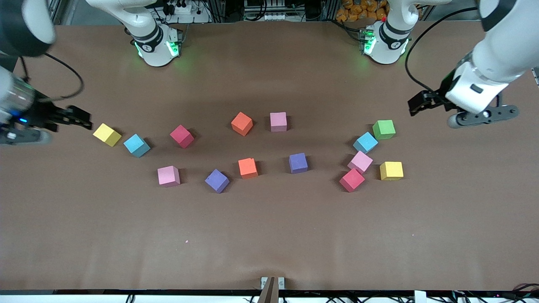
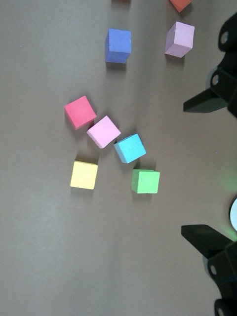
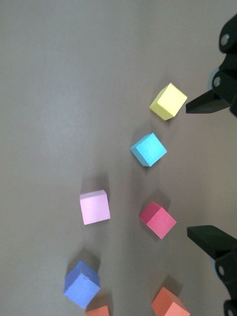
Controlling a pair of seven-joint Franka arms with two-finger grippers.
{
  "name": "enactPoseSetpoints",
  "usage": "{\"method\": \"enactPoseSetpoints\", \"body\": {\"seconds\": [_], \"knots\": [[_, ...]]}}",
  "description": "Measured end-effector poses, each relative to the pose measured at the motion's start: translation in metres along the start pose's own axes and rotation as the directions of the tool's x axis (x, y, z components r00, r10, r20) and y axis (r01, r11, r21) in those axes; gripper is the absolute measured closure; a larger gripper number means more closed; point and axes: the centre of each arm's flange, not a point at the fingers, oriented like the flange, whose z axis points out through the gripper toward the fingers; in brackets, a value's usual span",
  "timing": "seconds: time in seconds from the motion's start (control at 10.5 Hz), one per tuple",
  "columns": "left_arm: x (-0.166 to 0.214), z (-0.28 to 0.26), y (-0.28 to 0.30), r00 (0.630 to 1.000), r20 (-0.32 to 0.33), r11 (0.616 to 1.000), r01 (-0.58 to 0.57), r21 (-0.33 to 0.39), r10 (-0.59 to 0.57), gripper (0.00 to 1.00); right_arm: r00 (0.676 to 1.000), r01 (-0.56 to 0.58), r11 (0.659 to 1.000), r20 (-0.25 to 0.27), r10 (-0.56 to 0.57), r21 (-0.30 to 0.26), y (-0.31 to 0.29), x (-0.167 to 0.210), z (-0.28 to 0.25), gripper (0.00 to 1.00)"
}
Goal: Form number 2 with 11 blocks
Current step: 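Move the right gripper and the left gripper out over the cubes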
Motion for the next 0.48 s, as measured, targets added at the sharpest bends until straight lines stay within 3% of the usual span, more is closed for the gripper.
{"method": "enactPoseSetpoints", "body": {"seconds": [0.48], "knots": [[-0.012, 0.075, 0.095, 0.992, 0.083, 0.994, -0.099, 0.045, 0.095, 0.00, 0.996, 0.048, 0.999, 0.078, -0.047, -0.006, -0.029, 0.012, 0.064, 0.00]]}}
